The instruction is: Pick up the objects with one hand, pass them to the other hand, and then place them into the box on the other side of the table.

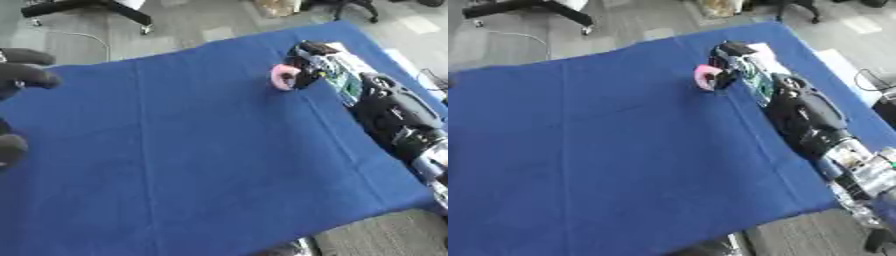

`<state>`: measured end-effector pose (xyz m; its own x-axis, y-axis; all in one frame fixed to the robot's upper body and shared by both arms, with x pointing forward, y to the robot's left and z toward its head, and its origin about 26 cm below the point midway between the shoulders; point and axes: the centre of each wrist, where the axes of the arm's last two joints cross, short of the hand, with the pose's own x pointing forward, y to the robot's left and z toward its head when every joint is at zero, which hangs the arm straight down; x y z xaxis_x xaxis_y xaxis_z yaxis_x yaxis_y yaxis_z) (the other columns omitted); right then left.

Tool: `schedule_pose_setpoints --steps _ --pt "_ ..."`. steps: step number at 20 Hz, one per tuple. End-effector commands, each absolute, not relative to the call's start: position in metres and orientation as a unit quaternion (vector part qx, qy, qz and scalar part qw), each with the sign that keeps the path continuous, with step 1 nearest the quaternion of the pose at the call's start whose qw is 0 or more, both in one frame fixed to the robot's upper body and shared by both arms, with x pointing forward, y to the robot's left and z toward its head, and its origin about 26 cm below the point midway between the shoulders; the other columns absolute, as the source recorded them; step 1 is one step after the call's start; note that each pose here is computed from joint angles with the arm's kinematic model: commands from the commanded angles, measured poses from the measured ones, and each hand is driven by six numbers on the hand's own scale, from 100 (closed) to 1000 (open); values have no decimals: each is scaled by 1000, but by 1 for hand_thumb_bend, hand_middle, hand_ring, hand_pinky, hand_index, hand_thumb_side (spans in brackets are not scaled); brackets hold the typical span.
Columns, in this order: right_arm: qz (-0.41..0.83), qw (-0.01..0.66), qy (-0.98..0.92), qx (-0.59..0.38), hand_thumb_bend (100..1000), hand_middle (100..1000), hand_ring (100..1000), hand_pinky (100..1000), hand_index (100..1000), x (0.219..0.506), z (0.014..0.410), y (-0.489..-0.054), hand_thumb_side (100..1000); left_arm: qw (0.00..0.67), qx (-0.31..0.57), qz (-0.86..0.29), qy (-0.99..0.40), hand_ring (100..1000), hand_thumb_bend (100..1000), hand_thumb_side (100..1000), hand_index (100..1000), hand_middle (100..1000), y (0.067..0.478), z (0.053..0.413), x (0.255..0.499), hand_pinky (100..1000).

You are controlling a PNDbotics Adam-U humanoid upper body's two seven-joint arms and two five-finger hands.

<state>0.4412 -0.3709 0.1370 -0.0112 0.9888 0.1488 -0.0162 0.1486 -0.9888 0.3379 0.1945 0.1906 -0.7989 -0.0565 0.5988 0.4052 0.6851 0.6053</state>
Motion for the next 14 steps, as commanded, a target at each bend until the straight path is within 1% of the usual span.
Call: schedule_pose_setpoints --steps 1,4,5,6,10,14 --pt "448 487 -575 -482 100 191 374 686 367 439 168 -368 100 291 -101 -394 -866 703 575 653 734 766 194 197 339 760" --pt "442 440 -615 -482 100 179 364 685 361 430 190 -353 100 298 -101 -401 -861 702 577 651 735 768 196 193 340 757" --pt "439 424 -630 -479 100 179 362 686 360 425 199 -346 221 300 -101 -404 -858 702 576 622 735 767 196 192 341 756" --pt "437 410 -644 -475 100 176 362 686 359 420 207 -339 100 303 -101 -407 -856 702 580 651 735 769 197 190 341 756" --pt "440 335 -704 -446 100 180 369 691 362 390 244 -303 100 312 -100 -431 -841 705 591 654 737 772 199 183 344 758" --pt "450 260 -756 -399 100 185 375 695 365 350 278 -268 100 310 -106 -471 -819 703 596 660 736 770 199 178 347 761"
